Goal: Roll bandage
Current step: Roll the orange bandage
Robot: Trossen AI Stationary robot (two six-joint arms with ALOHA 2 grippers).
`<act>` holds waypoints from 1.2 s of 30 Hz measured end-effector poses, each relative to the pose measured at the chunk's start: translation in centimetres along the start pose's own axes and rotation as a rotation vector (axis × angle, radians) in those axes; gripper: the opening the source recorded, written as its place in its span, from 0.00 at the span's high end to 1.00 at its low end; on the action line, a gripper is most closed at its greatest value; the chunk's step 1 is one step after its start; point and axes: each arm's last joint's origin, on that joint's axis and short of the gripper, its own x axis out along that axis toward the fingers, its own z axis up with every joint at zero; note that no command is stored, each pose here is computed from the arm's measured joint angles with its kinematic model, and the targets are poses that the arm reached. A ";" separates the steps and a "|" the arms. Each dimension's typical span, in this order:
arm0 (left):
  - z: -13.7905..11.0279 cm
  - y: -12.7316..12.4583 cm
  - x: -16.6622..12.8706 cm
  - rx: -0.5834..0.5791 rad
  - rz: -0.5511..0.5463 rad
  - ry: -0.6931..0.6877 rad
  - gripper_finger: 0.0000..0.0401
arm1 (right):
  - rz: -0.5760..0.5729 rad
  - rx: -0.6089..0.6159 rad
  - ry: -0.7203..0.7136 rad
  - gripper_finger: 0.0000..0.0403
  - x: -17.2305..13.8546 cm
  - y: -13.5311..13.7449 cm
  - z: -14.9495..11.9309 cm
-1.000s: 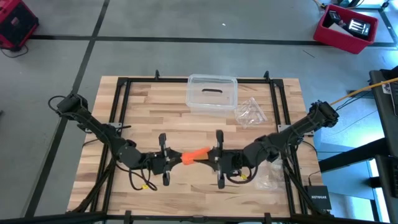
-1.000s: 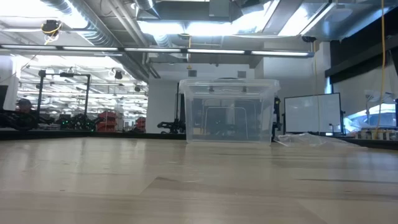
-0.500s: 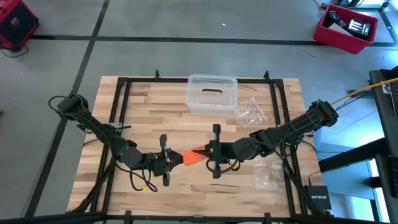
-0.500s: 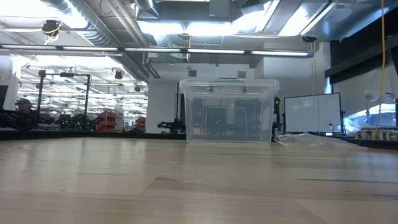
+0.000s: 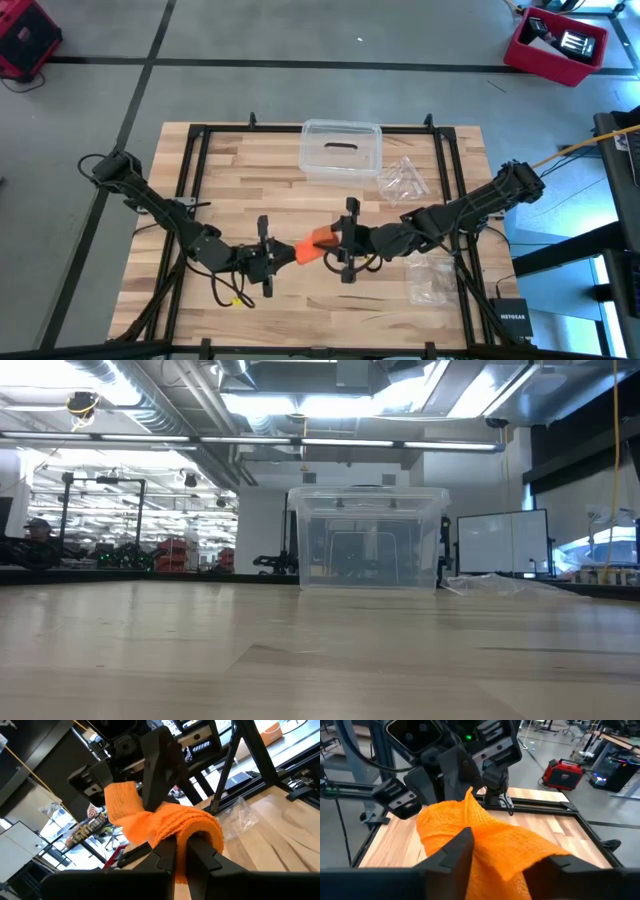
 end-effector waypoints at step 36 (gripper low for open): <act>0.3 -0.1 -0.2 -0.018 -0.012 -0.020 0.96 | 0.174 0.004 0.048 0.31 -0.5 0.2 -0.1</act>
